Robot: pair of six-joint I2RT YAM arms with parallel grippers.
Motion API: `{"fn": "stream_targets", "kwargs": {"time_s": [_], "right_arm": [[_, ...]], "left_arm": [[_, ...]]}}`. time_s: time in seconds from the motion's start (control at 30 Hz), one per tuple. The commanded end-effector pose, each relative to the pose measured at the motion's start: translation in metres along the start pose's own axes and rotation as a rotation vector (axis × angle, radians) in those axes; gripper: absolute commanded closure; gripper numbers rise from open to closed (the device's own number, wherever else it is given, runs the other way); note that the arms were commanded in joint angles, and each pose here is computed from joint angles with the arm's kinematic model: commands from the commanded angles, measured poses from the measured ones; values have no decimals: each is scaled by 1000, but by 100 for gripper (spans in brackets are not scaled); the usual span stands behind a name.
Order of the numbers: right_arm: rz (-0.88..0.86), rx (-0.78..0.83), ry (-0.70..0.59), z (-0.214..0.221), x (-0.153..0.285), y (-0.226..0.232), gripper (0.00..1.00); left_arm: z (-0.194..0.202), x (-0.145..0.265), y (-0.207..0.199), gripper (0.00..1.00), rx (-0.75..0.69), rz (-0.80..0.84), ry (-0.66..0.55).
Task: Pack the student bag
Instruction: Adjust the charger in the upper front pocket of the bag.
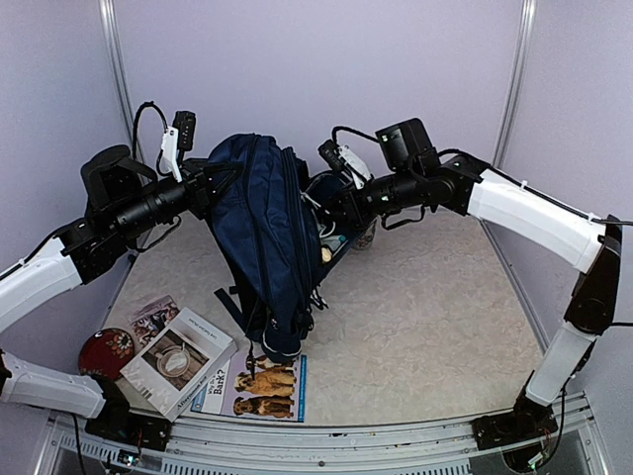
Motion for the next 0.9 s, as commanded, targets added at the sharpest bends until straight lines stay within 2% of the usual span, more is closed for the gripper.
{"fn": "stream_targets", "kwargs": {"time_s": [0.0,0.1,0.23,0.33,0.43,0.57,0.67,0.8,0.87], "right_arm": [[113,-81,104,26,-24,-21,100],[176,-92,149,32,-29,-30,100],[147,-73,152,26,-28,-26,100],[127,-47,83,6,-12,-18,92],[131,-11,-5,-14,12,-9,81],[128,18,-67,-28,32,-2,74],[163,30,-102,-36,46,0,64],[220,54,-147,-47,65,0,42],[247,70,-158,-51,72,0,26]], "left_arm": [[-20,9,-1,100,-37,1,-86],[-20,10,0,100,-38,-2,-89],[-21,10,0,100,-38,-4,-89],[-21,11,0,100,-39,-5,-90],[-21,11,0,100,-40,-6,-90],[-20,11,1,100,-39,-9,-88],[-21,11,1,100,-40,-8,-90],[-21,10,1,100,-38,-5,-89],[-21,10,1,100,-38,-5,-89]]}}
Point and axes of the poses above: each gripper's point midway between its finger pads, its own x axis back along the fingers, its own y axis along the line the jaws close on, z = x × y, the point moved 6 cm from there along x, back along the fingers
